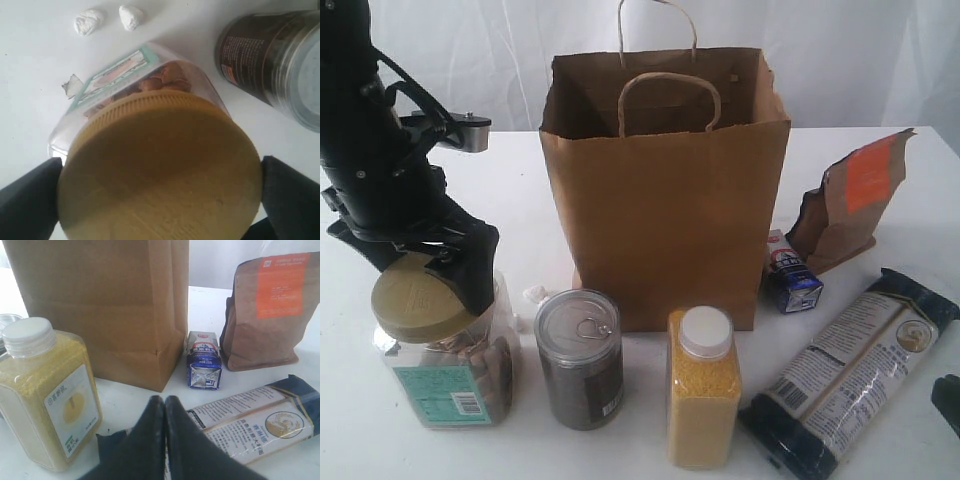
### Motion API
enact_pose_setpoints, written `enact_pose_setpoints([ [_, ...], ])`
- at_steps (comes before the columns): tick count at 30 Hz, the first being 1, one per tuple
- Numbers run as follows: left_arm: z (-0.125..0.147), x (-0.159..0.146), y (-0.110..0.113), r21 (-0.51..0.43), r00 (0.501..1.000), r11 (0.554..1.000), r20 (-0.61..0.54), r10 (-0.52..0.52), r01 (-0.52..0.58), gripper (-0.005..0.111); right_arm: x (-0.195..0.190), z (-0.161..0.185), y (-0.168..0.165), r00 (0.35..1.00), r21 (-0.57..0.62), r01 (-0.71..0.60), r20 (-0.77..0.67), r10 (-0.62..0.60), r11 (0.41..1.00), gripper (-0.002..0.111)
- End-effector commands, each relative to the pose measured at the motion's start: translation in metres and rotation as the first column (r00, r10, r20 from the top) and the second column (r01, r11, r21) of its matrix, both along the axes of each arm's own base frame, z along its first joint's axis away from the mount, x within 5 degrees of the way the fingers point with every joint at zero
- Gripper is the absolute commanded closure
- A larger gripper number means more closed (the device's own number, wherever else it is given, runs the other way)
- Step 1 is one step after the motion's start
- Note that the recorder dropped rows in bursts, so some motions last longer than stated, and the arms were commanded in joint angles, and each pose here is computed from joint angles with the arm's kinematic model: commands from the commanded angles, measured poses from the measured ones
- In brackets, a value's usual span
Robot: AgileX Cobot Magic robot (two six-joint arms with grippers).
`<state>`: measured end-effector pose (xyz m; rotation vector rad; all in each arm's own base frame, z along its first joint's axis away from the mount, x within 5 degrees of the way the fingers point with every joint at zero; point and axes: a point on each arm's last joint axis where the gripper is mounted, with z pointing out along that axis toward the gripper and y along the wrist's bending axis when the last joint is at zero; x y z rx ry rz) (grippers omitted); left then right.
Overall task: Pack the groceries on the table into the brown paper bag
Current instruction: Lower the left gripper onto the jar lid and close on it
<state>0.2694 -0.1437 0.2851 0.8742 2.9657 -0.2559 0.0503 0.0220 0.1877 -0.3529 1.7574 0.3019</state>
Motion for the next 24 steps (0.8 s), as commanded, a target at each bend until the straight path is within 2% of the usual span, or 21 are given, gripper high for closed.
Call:
enact_pose_setpoints([
  [1, -0.006, -0.003, 0.001, 0.022, 0.998, 1.0, -0.057, -0.013, 0.014, 0.005, 0.0, -0.001, 0.0, 1.0, 0.001, 0.004, 0.006, -0.004, 1.0, 0.108],
  [5, -0.006, -0.004, 0.002, 0.025, 0.998, 1.0, -0.063, -0.014, 0.016, 0.009, 0.0, -0.001, 0.0, 1.0, 0.001, 0.004, 0.006, -0.004, 1.0, 0.108],
  [24, -0.016, -0.001, -0.001, 0.035, 0.993, 0.999, -0.12, -0.009, 0.014, 0.009, 0.0, -0.001, 0.0, 1.0, 0.001, 0.004, 0.006, -0.004, 1.0, 0.108],
])
